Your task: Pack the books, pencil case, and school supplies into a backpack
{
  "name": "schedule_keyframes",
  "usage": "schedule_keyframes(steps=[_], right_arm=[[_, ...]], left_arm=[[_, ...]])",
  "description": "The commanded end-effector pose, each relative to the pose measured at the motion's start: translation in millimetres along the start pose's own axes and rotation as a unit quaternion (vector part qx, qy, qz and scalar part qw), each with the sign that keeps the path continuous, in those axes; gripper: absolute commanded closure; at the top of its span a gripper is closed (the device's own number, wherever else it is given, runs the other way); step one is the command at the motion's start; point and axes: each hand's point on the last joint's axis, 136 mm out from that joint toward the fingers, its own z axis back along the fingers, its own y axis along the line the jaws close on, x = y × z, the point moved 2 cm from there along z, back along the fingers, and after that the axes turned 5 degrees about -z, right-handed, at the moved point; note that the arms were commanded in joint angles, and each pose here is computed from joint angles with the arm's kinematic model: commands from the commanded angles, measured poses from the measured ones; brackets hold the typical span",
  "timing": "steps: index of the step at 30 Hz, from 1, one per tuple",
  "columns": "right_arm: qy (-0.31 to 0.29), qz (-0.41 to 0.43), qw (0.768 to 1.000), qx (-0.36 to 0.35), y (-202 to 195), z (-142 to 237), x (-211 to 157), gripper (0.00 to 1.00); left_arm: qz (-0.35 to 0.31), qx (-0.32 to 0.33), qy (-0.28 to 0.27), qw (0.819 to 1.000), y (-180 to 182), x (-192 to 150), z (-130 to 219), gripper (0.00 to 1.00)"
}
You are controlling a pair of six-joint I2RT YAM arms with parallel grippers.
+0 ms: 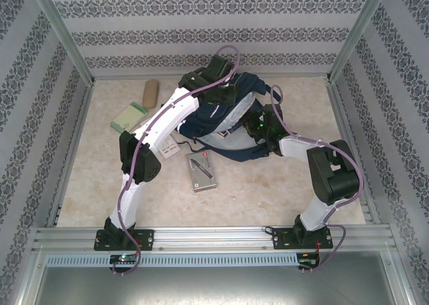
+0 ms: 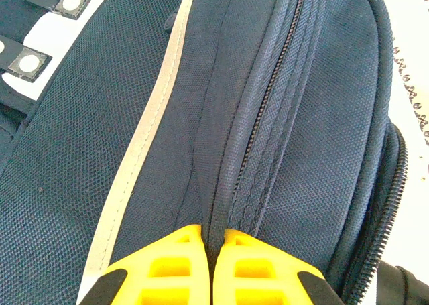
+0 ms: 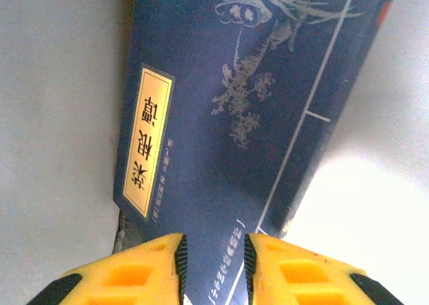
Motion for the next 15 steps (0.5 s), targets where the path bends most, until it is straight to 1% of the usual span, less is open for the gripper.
schedule_keyframes(steps=[1, 4, 9, 11, 15], right_arm=[[-0.025, 0.004, 1.000, -0.015, -6.3, 14.6, 5.3, 0.67], [-0.020, -0.004, 0.999, -0.033, -15.9, 12.9, 4.1, 0.64], [-0.005, -0.019, 0.999, -0.048, -26.6, -2.1, 4.8, 0.63], [-0.002, -0.018, 0.999, -0.050, -26.3, -9.2, 5.9, 0.60], [0.010, -0.009, 0.999, -0.039, -15.4, -25.2, 9.5, 0.61]], left_arm=[[0.011, -0.017, -0.069, 0.997, -5.8, 32.6, 45.5, 1.00], [0.011, -0.021, -0.071, 0.997, -7.2, 33.7, 45.8, 1.00], [0.011, -0.023, -0.070, 0.997, -7.8, 33.4, 45.6, 1.00], [0.011, -0.025, -0.068, 0.997, -8.2, 32.7, 45.6, 1.00], [0.012, -0.030, -0.066, 0.997, -9.9, 31.9, 45.4, 1.00]])
